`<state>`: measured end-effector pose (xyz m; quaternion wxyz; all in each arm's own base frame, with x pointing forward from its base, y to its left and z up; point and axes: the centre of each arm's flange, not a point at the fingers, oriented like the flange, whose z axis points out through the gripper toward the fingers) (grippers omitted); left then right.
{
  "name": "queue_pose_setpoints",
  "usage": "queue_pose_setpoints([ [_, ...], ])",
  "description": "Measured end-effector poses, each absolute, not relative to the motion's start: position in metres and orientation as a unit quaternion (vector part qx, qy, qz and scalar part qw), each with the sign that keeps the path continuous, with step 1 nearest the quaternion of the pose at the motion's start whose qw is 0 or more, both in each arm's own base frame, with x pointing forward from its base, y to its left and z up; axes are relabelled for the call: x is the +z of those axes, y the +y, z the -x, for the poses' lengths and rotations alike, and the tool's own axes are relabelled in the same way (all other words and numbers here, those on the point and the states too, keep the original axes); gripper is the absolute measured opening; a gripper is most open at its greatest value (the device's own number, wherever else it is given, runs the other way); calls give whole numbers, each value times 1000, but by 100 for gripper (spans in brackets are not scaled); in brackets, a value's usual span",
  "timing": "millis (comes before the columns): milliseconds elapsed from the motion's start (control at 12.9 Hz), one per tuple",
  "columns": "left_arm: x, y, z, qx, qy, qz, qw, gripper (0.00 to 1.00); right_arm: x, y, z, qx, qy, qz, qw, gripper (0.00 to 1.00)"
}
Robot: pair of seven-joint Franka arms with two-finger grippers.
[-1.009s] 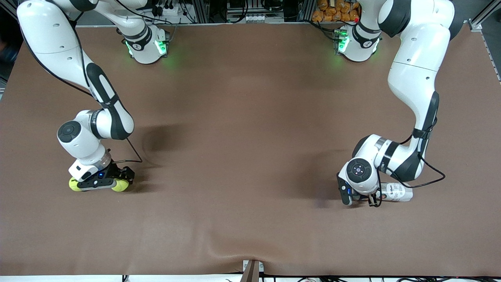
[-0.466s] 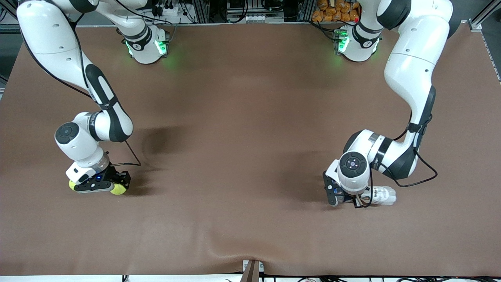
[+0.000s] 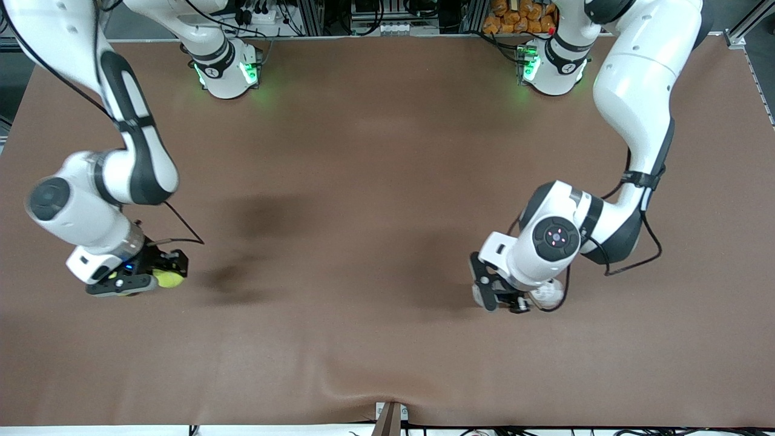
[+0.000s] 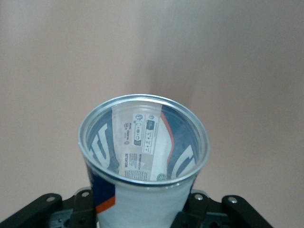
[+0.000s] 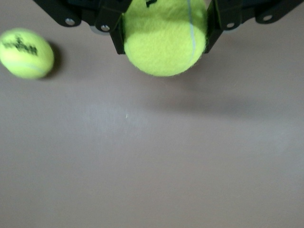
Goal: Insert tennis ball vertically with right arm
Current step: 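Lift the can upright with the left gripper while the right gripper lifts the ball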
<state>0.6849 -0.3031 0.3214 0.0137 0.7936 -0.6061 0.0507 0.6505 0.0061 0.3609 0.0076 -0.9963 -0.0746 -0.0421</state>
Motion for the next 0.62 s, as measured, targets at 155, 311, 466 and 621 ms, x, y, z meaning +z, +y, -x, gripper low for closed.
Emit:
queue_pose_setpoints([
  [155,349,-338,-673,83,-567,-817,64,51,412,7,-654,-11,-79,997,9,67],
  [311,370,-364,-667,130,-530,-830,115,51,454,7,-657,9,-88,996,-4,67],
  [466,385,-383,-665,181,-494,-837,151,50,490,10,-653,38,-88,995,-9,67],
  [621,393,-411,-655,225,-469,-836,174,50,530,10,-642,73,-85,994,-13,67],
])
